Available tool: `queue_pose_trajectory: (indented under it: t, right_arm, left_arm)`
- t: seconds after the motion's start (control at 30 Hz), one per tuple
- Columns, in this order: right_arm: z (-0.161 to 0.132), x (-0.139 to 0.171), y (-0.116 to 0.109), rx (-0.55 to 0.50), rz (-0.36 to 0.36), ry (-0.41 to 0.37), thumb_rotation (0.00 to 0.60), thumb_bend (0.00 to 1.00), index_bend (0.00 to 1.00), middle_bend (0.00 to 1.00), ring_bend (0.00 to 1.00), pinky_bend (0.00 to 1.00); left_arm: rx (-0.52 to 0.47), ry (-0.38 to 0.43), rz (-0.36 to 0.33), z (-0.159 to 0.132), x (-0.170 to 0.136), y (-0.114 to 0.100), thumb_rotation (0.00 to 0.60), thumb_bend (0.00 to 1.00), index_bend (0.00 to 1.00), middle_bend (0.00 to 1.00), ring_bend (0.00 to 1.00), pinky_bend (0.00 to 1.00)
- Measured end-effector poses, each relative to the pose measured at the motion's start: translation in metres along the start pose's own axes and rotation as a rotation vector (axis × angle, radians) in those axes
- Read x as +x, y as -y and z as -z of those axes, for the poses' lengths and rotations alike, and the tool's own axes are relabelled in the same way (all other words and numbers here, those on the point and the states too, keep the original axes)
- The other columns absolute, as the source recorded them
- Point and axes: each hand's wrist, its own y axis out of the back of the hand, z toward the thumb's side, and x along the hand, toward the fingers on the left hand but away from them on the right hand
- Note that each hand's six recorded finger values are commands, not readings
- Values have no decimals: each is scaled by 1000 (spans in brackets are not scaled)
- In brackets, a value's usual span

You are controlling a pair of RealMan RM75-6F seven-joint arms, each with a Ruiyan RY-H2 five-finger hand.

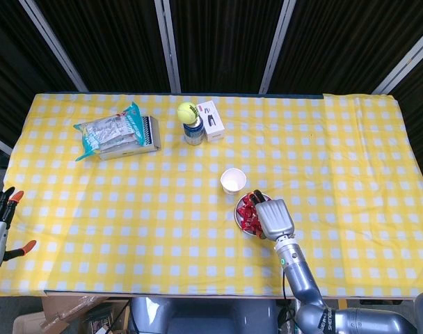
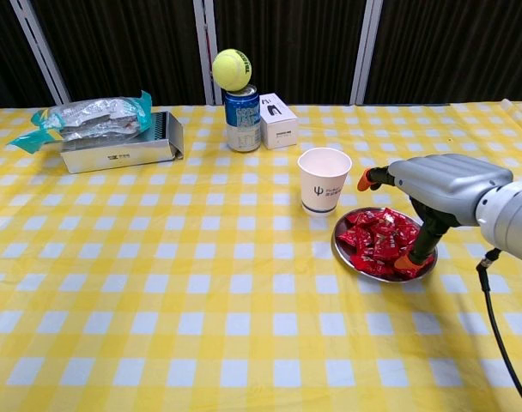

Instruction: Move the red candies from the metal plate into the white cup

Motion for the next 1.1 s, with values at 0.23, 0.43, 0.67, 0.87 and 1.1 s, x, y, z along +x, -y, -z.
queue_pose_trajectory:
  t: [0.23, 0.43, 0.67, 0.87, 1.1]
  right_arm:
    - [3, -7, 8, 40, -22, 21, 600, 193, 229, 183, 712, 851]
    - [3, -12, 11, 40, -30, 30, 600, 193, 250, 183, 712, 851]
    - [1, -16, 14, 30, -34, 33, 600, 193, 250, 183, 712, 851]
    - [0, -19, 16, 30, -32, 33, 600, 193, 250, 186, 712, 851]
    - [-1, -20, 20, 36, -41, 33, 600, 193, 271, 219, 712, 851]
  left_arm:
    - [-3, -2, 8, 0, 0, 1, 600, 26, 0, 0, 0, 0]
    - [-3, -3, 12, 0, 1, 1, 600, 27, 0, 0, 0, 0]
    - [-3, -4, 15, 0, 1, 2, 600, 29, 0, 0, 0, 0]
    - [-3, -6, 15, 0, 2, 2, 600, 38, 0, 0, 0, 0]
    - [-4, -7, 16, 1, 2, 2, 600, 39, 0, 0, 0, 0]
